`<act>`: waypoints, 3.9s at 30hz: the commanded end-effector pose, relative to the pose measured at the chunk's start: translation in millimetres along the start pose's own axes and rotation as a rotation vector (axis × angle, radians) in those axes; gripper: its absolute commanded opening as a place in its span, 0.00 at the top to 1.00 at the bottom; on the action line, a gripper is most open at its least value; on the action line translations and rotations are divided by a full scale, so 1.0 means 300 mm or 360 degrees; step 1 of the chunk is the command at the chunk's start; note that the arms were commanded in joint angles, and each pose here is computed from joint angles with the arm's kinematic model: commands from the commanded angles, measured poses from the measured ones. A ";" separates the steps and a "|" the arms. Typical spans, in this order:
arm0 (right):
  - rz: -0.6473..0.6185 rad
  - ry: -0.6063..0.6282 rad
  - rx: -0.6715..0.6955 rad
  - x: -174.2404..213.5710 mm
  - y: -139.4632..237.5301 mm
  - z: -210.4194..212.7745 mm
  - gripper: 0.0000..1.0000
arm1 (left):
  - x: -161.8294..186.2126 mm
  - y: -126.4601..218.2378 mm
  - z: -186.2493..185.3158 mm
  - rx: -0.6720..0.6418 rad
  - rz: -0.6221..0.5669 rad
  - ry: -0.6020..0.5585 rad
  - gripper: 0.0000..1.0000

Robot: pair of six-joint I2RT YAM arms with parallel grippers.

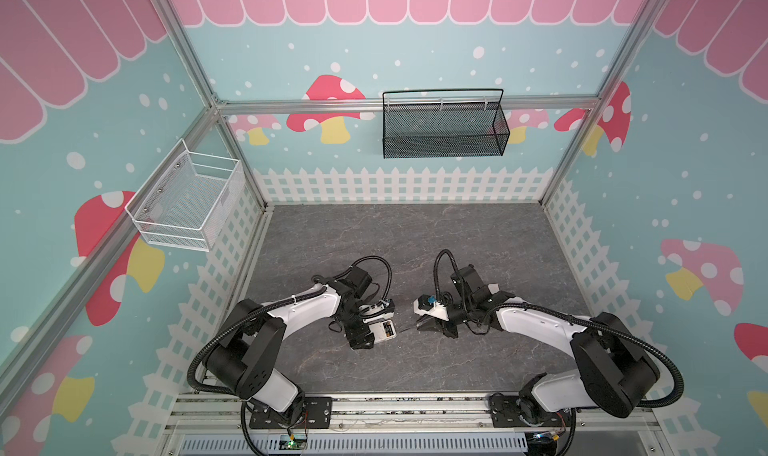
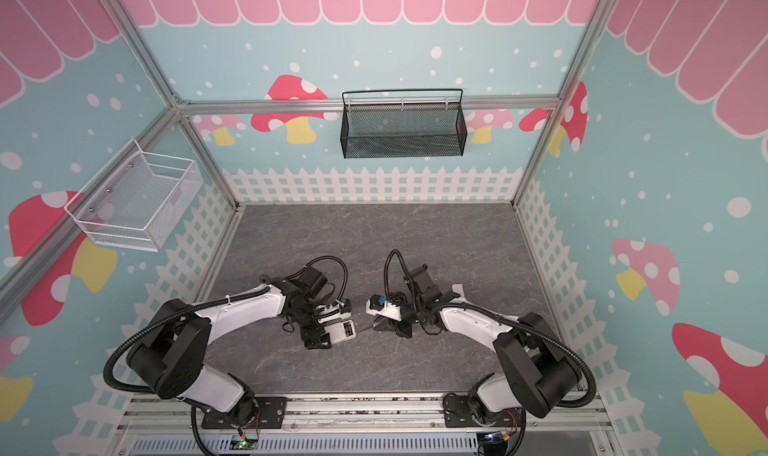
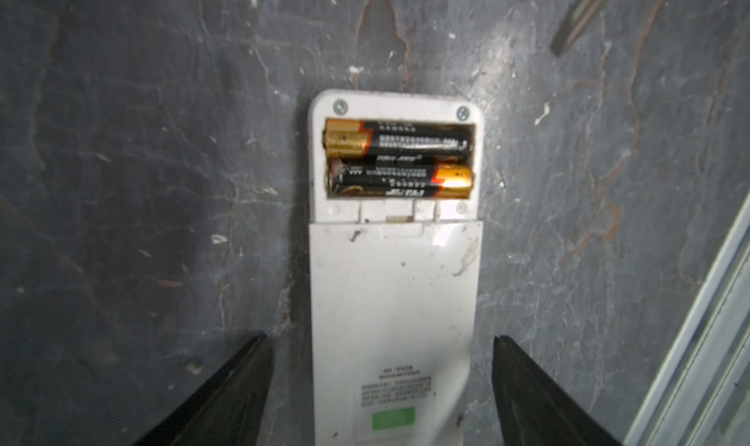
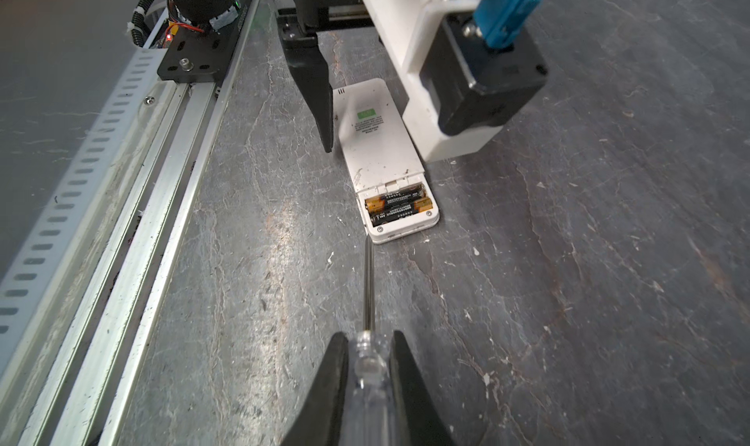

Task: Unload the batteries from the remote control
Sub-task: 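Bring the screwdriver tip to the battery compartment with the right gripper, then pry the nearer battery out with the screwdriver tip using the right gripper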

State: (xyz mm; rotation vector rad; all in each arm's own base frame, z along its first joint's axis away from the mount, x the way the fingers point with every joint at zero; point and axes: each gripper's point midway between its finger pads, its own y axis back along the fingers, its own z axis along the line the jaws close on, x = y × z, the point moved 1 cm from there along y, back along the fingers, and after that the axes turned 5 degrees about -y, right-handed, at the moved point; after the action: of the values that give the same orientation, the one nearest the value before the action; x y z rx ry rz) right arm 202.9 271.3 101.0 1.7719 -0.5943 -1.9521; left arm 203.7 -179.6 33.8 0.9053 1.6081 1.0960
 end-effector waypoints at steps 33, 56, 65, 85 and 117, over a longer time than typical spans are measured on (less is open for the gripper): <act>0.0057 0.0314 -0.0133 -0.025 -0.079 0.016 1.00 | -0.013 -0.060 -0.060 0.0146 0.0000 -0.0184 0.66; 0.0029 0.0355 -0.0181 -0.054 -0.114 0.021 1.00 | -0.013 -0.062 -0.065 0.0146 0.0012 -0.0202 0.65; 0.0039 0.0358 -0.0174 -0.042 -0.122 0.016 1.00 | -0.012 -0.063 -0.067 0.0145 0.0020 -0.0210 0.65; 0.0182 0.0384 -0.0083 0.011 -0.142 -0.014 1.00 | -0.014 -0.063 -0.066 0.0143 0.0021 -0.0211 0.65; 0.0040 0.0560 0.0219 -0.076 -0.062 -0.024 1.00 | -0.014 -0.058 -0.066 0.0136 0.0024 -0.0215 0.63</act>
State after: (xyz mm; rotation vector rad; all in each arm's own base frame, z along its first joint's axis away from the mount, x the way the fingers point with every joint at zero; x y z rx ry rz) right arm 213.9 300.9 99.7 2.1035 -0.6480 -1.5862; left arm 202.6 -191.4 31.8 0.9448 1.5366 1.0227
